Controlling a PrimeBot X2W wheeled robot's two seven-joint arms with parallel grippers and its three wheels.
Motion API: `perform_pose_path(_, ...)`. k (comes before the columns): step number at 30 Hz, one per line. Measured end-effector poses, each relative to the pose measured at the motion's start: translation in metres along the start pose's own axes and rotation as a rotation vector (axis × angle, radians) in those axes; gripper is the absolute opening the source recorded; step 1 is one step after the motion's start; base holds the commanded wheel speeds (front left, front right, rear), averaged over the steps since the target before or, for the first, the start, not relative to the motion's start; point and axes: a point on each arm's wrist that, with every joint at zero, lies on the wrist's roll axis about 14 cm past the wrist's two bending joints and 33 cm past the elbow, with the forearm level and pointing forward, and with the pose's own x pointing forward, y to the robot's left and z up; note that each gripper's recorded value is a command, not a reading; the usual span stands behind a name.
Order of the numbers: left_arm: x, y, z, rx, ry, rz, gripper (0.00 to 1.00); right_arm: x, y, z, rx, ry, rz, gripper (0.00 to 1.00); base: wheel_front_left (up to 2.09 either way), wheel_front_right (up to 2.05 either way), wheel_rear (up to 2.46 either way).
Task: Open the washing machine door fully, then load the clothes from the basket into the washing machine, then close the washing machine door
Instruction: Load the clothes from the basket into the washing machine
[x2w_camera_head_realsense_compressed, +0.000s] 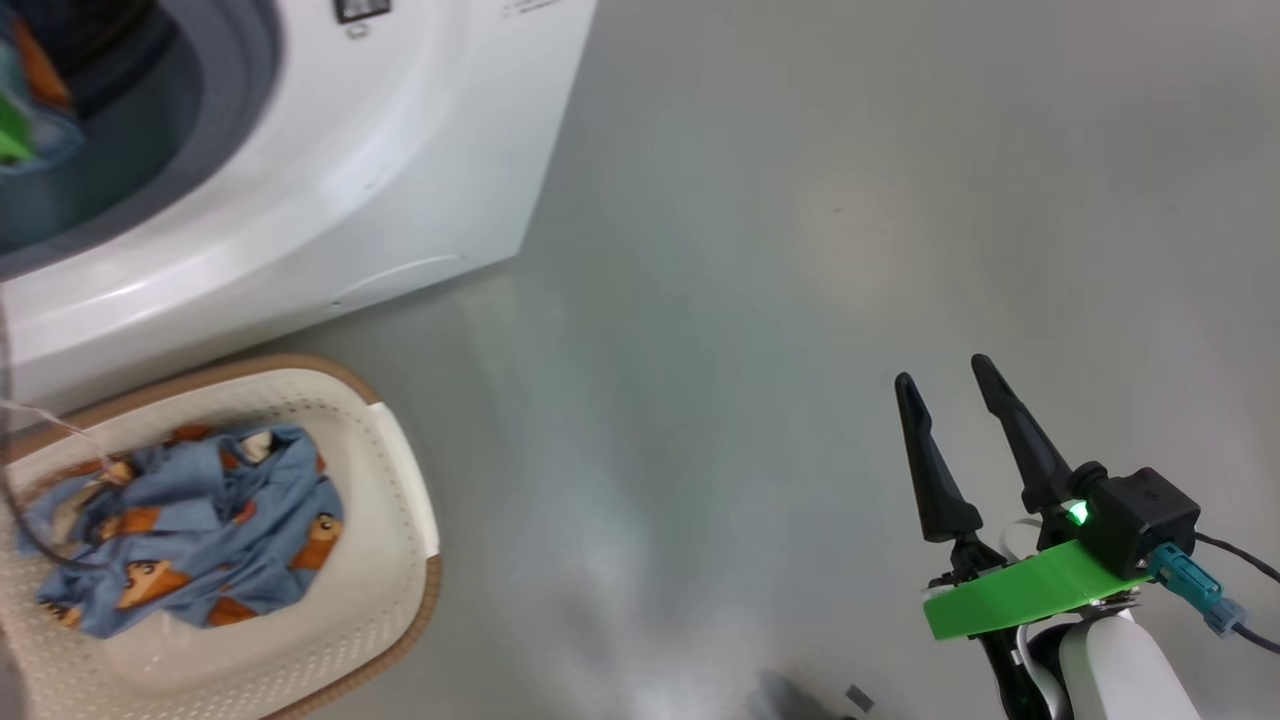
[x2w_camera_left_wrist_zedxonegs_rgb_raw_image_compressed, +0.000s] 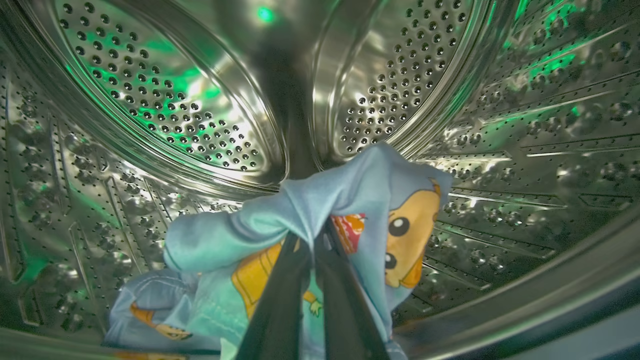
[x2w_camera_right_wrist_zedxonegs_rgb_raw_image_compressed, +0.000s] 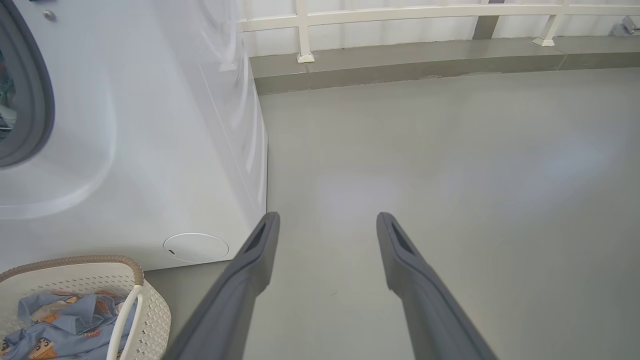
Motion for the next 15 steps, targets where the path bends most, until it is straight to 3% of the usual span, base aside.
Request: perform_pose_path(15,0.055,0.011,0.008,0.014,-0.050,0.037,0.00,-0.013,-0.020,-0.019,-0.006,0.072,-0.071,1.00,0.00,0.00,0.00)
